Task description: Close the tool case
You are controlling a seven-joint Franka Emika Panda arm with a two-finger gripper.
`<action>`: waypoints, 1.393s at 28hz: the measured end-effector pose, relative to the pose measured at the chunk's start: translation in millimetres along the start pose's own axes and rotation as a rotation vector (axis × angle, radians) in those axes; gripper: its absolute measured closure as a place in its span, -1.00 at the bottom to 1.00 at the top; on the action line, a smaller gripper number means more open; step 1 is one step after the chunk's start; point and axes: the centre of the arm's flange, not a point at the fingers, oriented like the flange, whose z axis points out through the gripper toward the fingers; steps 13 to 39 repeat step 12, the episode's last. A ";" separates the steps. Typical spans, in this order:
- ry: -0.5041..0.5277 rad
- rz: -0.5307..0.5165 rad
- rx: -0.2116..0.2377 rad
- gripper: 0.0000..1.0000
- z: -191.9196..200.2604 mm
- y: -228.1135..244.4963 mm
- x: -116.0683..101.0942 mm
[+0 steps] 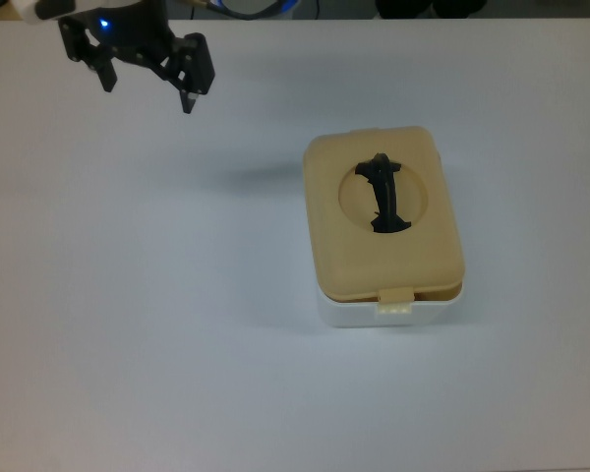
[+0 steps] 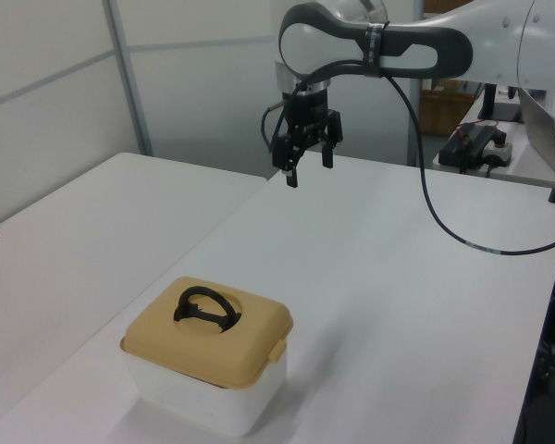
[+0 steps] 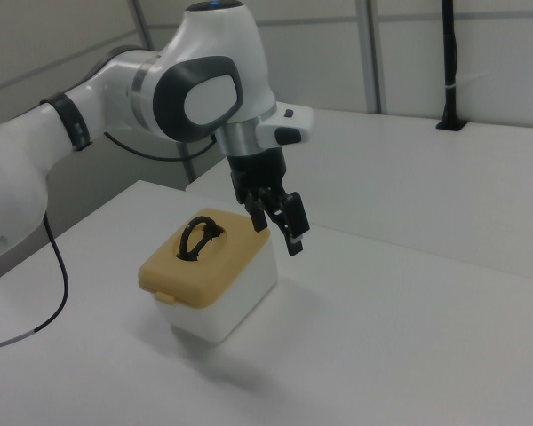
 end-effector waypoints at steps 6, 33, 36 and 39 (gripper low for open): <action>0.000 0.020 0.000 -1.00 0.3 12.7 1.9; -0.001 0.016 -0.001 -1.00 0.6 22.1 3.2; -0.001 0.016 -0.001 -1.00 0.6 22.1 3.2; -0.001 0.016 -0.001 -1.00 0.6 22.1 3.2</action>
